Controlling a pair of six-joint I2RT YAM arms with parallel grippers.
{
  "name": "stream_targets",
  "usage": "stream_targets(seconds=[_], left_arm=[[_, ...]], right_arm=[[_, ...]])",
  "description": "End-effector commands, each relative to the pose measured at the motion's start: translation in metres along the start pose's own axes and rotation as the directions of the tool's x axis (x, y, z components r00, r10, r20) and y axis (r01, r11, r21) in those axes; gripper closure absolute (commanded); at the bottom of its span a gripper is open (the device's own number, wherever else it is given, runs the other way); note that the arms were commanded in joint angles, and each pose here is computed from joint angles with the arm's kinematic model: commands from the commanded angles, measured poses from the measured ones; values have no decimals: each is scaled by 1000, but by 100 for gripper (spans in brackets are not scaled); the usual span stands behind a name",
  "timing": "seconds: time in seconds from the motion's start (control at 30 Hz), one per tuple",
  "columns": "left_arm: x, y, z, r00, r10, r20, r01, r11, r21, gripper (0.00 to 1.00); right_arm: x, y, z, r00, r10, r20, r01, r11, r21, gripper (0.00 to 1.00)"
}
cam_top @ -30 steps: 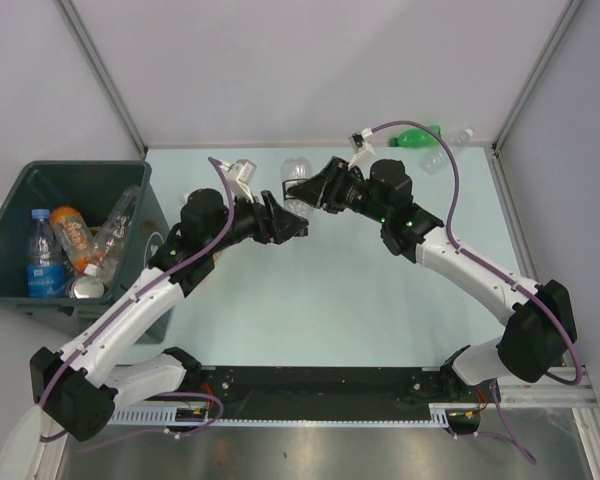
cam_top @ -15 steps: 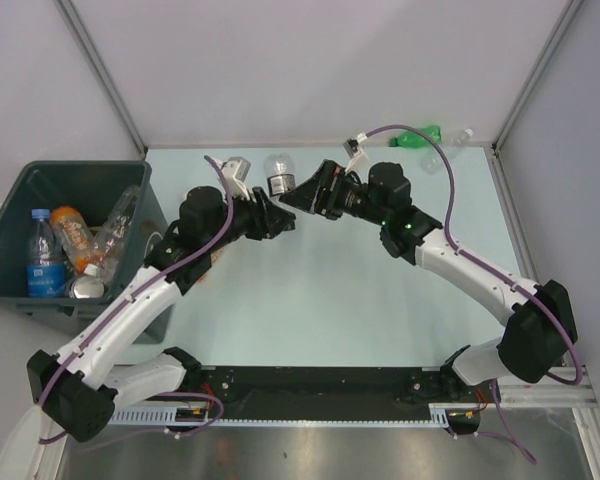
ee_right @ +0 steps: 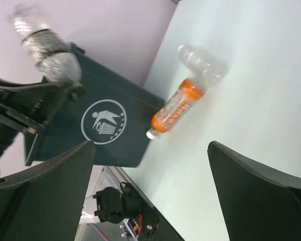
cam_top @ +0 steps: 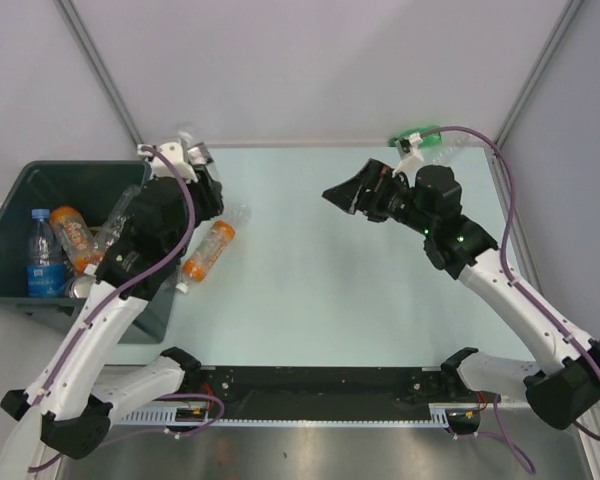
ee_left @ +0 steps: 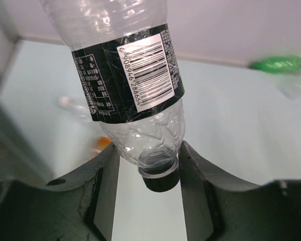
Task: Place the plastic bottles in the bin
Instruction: Pick up the plastic bottle from the corner of the board, then place the plastic bottle in the trash bin.
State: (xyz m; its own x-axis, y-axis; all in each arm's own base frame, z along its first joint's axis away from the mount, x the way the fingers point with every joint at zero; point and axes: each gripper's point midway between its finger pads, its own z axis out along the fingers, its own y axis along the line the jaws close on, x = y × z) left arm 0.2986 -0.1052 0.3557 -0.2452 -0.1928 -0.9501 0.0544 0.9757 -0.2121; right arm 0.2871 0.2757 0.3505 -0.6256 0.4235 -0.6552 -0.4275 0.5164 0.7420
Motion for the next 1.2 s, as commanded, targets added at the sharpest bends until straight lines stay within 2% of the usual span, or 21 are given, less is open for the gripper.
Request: stream_targets(seconds=[0.0, 0.13, 0.27, 0.4, 0.43, 0.5, 0.53, 0.57, 0.67, 0.77, 0.87, 1.0, 1.1, 1.17], left_arm=[[-55, 79, -24, 985, 133, 107, -84, 923, -377, 86], [-96, 118, -40, 981, 137, 137, -43, 843, -536, 86], [-109, 149, -62, 974, 121, 193, 36, 755, -655, 85], [-111, 173, -77, 972, 121, 202, 67, 679, -731, 82], [-110, 176, -79, 972, 117, 206, 74, 673, -736, 80], [-107, 180, -84, 971, 110, 214, 90, 659, -747, 70], [-105, 180, -84, 971, 103, 214, 94, 661, -744, 61], [-103, 181, -84, 974, 99, 205, 88, 664, -743, 34], [-99, 179, -83, 977, 91, 191, 80, 676, -732, 8], [-99, 175, -87, 977, 81, 197, 86, 697, -712, 0], [-98, 167, -88, 977, 76, 200, 78, 743, -665, 0], [-89, 143, -70, 986, 70, 150, 20, 848, -529, 0], [-83, 128, -60, 990, 71, 119, -12, 898, -440, 0], [-75, 107, -48, 994, 62, 85, -32, 947, -320, 0]], right_arm=[[-4, -29, -20, 1000, -16, 18, 14, 995, 101, 0], [-7, -43, -31, 999, -8, 31, 4, 991, 136, 0], [-4, -52, -36, 999, 5, 31, -10, 988, 153, 0], [1, -57, -37, 1000, 16, 14, -18, 987, 162, 0], [1, -59, -37, 1000, 17, 13, -19, 986, 167, 0], [3, -61, -37, 1000, 24, 6, -24, 985, 173, 0], [4, -62, -37, 1000, 28, 6, -29, 984, 176, 0], [4, -62, -37, 1000, 30, 4, -31, 984, 176, 0], [8, -63, -38, 999, 47, -7, -45, 982, 183, 1], [12, -66, -42, 998, 62, -13, -58, 978, 202, 0], [14, -71, -49, 997, 75, -8, -71, 969, 238, 0], [13, -74, -60, 996, 84, 20, -87, 957, 277, 0], [11, -78, -67, 995, 85, 49, -96, 946, 309, 0], [12, -83, -72, 994, 88, 57, -103, 936, 336, 0]])
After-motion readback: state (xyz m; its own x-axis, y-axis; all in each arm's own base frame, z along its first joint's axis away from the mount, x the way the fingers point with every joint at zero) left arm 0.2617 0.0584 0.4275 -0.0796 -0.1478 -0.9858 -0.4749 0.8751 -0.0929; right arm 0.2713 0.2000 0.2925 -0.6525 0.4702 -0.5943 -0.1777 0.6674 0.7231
